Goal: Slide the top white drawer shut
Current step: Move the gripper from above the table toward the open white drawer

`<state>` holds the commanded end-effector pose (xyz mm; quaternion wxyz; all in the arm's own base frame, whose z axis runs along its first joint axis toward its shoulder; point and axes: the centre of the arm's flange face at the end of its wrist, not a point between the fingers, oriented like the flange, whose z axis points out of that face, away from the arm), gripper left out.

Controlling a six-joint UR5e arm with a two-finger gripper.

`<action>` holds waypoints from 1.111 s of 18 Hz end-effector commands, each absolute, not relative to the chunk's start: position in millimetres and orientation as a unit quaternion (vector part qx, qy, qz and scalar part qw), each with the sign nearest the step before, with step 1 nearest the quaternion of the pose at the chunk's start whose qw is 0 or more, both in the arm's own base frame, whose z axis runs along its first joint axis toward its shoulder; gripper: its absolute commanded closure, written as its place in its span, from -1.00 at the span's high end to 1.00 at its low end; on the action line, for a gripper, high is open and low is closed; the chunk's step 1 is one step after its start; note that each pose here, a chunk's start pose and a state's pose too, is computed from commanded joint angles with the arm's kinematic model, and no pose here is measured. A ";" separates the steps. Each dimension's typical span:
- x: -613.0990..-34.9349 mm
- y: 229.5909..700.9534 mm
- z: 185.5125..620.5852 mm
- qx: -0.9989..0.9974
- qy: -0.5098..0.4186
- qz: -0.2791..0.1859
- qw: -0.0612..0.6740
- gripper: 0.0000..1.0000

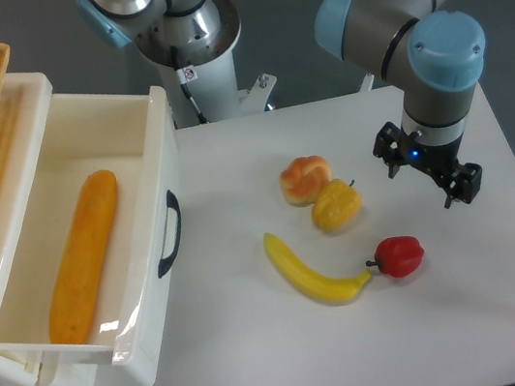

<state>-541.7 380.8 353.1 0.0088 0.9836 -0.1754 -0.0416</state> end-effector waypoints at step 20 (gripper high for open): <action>-496.1 364.0 321.4 0.996 -0.092 0.001 0.018 0.65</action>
